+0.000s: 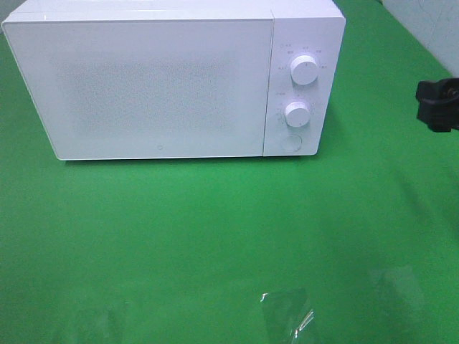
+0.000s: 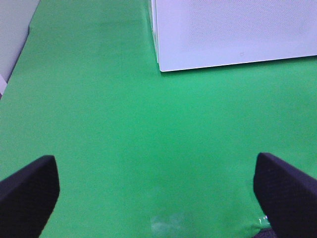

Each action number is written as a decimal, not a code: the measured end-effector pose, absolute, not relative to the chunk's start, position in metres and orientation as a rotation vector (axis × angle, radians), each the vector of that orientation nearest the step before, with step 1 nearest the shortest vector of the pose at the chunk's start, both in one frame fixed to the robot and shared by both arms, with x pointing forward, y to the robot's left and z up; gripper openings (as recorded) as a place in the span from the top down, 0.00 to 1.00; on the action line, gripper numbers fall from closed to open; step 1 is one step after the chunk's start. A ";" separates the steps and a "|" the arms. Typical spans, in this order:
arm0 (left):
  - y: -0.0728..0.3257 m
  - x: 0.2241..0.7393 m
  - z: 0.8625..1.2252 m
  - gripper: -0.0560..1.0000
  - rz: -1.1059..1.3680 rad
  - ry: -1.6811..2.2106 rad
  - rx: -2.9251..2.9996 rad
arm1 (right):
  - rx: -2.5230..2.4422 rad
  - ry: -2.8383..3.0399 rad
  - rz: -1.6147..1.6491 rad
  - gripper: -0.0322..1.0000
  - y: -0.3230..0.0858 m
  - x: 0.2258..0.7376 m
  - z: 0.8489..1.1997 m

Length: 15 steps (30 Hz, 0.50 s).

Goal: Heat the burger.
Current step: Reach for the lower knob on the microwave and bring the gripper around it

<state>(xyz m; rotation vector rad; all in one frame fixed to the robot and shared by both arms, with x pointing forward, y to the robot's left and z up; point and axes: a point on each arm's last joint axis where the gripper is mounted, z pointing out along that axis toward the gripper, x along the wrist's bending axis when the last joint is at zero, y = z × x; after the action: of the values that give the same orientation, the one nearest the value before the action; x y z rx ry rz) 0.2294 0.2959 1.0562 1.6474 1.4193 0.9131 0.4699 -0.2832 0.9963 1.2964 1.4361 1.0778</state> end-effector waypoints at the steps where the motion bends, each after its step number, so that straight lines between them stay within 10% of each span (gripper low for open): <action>1: 0.296 0.229 1.056 0.01 0.913 1.419 1.647 | 1.296 1.436 1.078 0.23 -0.283 0.470 0.996; 15: 0.296 0.229 1.056 0.01 0.913 1.419 1.647 | 1.232 1.480 1.120 0.15 -0.223 0.484 0.953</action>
<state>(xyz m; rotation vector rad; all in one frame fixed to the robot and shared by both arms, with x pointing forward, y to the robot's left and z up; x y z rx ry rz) 0.2294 0.2959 1.0562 1.6474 1.4193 0.9131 0.4838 -0.2228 0.9533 1.2317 1.4801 1.1195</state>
